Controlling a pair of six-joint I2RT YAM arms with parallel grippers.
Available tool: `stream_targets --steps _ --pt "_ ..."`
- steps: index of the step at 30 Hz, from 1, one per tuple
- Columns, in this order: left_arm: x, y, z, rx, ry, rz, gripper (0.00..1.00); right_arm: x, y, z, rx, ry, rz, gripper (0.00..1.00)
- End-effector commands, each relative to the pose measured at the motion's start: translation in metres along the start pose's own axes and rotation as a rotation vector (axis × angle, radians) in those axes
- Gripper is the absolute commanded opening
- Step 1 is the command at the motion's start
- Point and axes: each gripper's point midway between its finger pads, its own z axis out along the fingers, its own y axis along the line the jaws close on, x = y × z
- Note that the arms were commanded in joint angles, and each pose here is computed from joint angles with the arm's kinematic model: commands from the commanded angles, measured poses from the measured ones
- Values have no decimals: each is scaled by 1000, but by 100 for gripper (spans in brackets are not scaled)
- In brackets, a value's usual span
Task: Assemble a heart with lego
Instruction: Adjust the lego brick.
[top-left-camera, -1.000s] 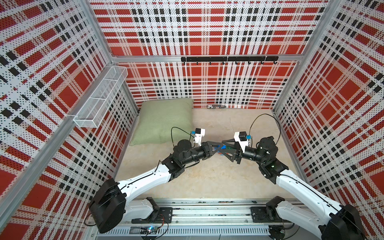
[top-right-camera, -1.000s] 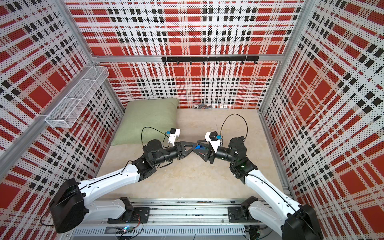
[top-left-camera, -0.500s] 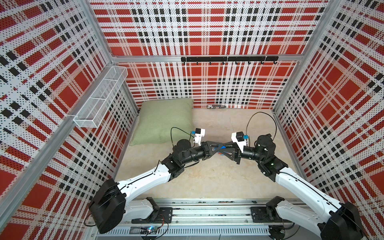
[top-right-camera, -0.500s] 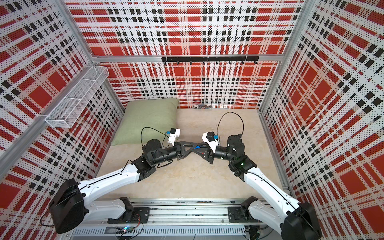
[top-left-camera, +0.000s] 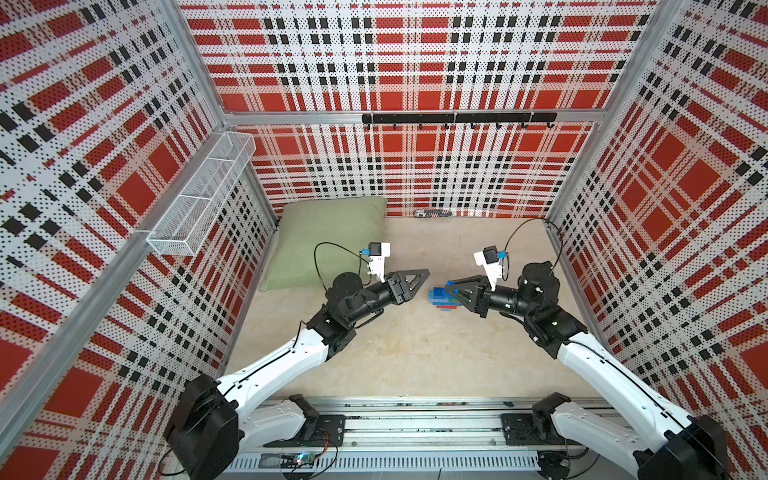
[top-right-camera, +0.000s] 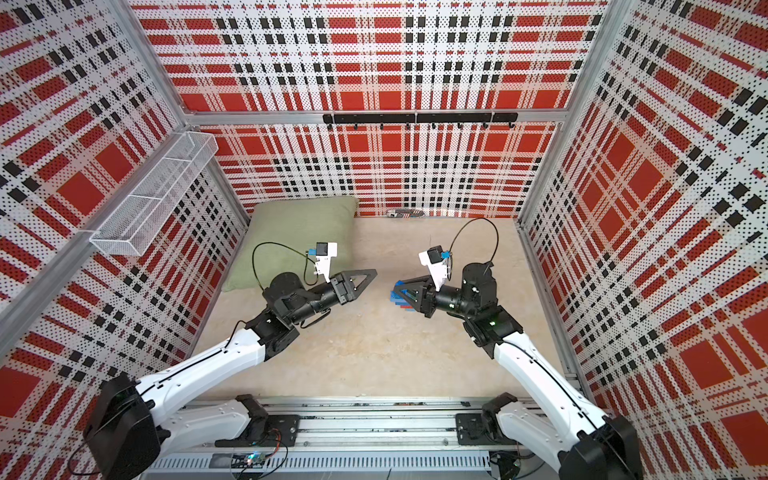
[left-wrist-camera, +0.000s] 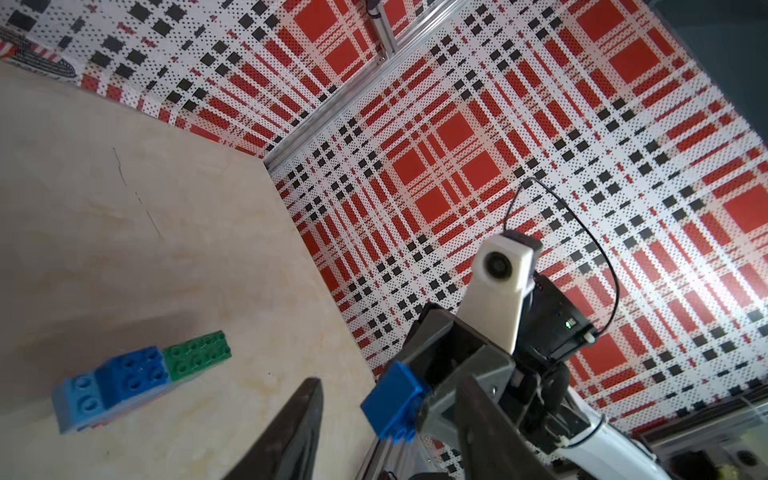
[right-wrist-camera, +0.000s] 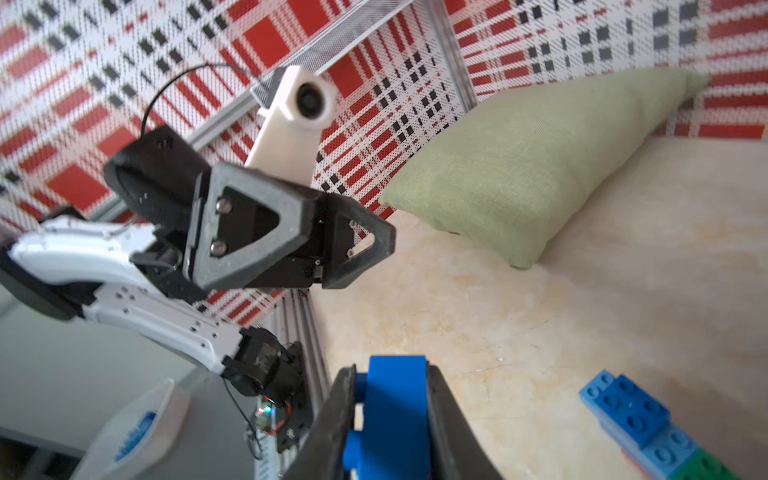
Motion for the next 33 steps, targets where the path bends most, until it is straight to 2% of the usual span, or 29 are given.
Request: stream_targets --steps 1,5,9,13,15,23,27,32,33 --pt "15 -11 0 57 19 203 55 -4 0 -9 -16 -47 328 24" --pt "32 -14 1 -75 -55 469 55 -11 5 -15 -31 -106 469 23" --pt "47 -21 9 -181 -100 647 55 -16 2 -24 1 -176 566 23" --pt "66 -19 32 -233 -21 732 55 -13 -7 -28 70 -186 601 24" --pt "71 -17 42 -264 6 780 55 -16 -2 -28 32 -204 608 24" --pt "65 -10 68 -325 21 830 47 -13 -1 -27 24 -191 606 25" --pt "65 -18 70 -251 35 818 43 -7 -4 -26 45 -168 600 25" --pt "66 -26 70 -150 69 806 31 -5 -5 -24 34 -163 611 24" --pt "66 -25 71 -141 76 804 24 -4 -6 -24 32 -163 616 25"
